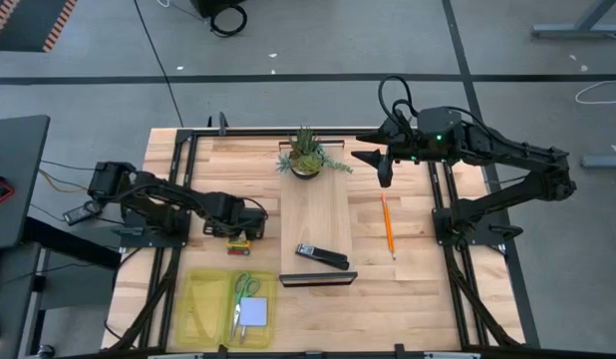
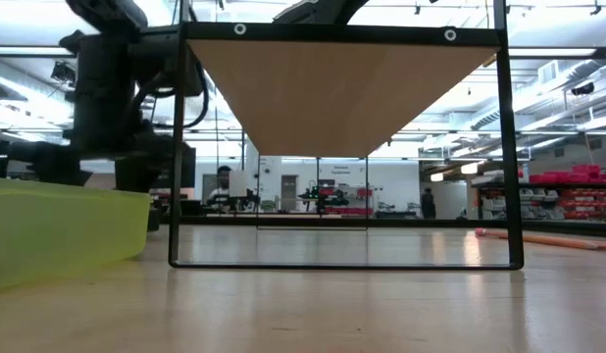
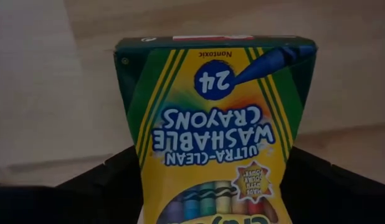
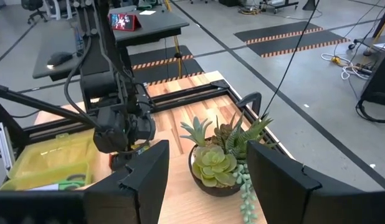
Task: Pack school essentials
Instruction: Put the crayon box into the supply box
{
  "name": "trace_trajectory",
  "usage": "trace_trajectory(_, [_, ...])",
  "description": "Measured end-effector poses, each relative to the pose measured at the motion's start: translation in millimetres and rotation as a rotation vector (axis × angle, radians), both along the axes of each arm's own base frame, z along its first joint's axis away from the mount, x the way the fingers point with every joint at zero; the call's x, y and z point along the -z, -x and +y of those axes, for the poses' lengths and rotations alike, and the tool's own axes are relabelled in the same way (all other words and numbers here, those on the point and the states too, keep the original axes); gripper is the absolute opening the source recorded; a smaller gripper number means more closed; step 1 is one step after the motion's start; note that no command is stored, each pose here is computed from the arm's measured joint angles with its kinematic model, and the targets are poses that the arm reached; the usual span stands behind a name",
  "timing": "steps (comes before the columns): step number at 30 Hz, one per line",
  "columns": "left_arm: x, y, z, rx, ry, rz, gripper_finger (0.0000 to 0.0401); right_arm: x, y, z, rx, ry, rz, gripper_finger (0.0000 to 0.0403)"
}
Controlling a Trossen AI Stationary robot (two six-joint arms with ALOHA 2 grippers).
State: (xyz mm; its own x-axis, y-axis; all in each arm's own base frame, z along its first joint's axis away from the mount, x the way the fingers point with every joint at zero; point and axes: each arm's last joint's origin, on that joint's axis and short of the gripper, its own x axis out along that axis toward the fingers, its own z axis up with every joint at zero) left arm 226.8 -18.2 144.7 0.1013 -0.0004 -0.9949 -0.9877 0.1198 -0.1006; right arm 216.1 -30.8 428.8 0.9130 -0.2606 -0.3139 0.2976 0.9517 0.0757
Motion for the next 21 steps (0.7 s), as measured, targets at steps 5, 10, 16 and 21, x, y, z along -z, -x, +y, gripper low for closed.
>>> trace_trajectory(5, [-10.1,-4.9,4.0,0.018,0.008,0.010,0.0304,0.0,0.0,0.0,-0.002,0.006,0.002,0.0220])
trace_trajectory(10, [-24.0,-10.9,7.4,0.050,0.027,0.016,0.0300,0.0,0.0,0.0,-0.003,0.009,0.003,0.0220])
trace_trajectory(16, [-48.2,-21.4,7.8,0.073,0.025,0.002,0.0300,0.1,0.0,0.0,-0.007,0.020,0.007,0.0220])
trace_trajectory(21, [-68.3,-30.0,-2.4,0.098,0.028,-0.036,0.0300,0.1,0.0,0.0,-0.009,0.027,0.009,0.0220])
